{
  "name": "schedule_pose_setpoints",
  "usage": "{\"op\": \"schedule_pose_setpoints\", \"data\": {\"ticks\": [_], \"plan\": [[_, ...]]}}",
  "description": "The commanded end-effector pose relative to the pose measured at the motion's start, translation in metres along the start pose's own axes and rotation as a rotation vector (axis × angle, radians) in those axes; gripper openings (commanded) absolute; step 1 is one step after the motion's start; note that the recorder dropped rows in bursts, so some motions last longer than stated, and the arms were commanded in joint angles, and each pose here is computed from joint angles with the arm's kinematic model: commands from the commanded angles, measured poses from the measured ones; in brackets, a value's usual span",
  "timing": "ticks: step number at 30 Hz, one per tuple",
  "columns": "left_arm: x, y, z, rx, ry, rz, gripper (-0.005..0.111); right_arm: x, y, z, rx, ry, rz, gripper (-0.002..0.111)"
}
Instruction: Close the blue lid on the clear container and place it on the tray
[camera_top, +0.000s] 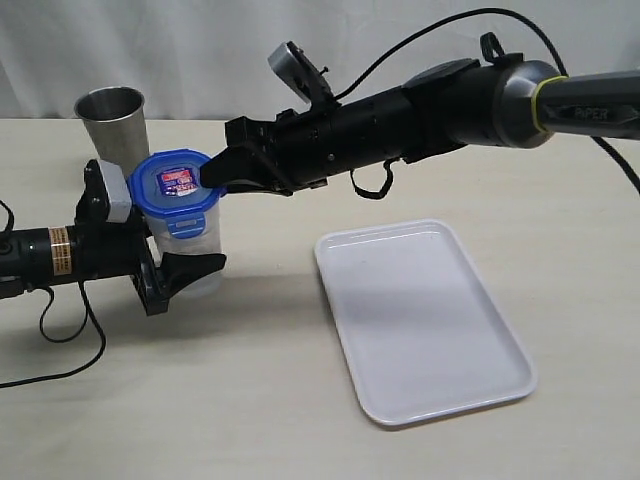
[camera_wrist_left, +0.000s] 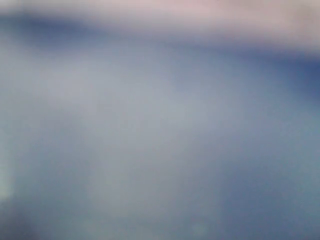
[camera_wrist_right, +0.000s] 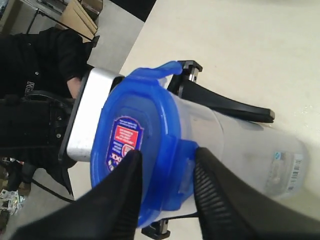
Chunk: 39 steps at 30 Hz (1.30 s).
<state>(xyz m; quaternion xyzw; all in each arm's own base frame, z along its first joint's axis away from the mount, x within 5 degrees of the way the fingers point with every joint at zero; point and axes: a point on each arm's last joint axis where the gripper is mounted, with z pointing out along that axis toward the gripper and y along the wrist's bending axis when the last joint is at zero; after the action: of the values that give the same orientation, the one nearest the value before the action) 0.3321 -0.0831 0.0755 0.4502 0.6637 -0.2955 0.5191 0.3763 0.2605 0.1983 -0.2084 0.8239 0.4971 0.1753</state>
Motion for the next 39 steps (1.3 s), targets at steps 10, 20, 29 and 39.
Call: {"op": "schedule_pose_setpoints", "data": {"ticks": [10, 20, 29, 39], "plan": [[-0.014, -0.006, 0.007, 0.046, -0.081, 0.03, 0.0, 0.008, 0.008, -0.017, 0.049, 0.146, -0.213, 0.056], [-0.015, -0.006, 0.007, 0.044, -0.081, 0.026, 0.0, -0.015, 0.048, -0.065, 0.174, 0.036, -0.437, 0.056], [-0.014, -0.006, 0.007, 0.045, -0.081, 0.026, 0.0, 0.003, 0.096, -0.072, 0.092, 0.195, -0.904, 0.056], [-0.014, -0.007, 0.007, 0.051, -0.08, 0.028, 0.0, 0.031, 0.109, -0.026, 0.414, 0.412, -1.309, 0.05]]}}
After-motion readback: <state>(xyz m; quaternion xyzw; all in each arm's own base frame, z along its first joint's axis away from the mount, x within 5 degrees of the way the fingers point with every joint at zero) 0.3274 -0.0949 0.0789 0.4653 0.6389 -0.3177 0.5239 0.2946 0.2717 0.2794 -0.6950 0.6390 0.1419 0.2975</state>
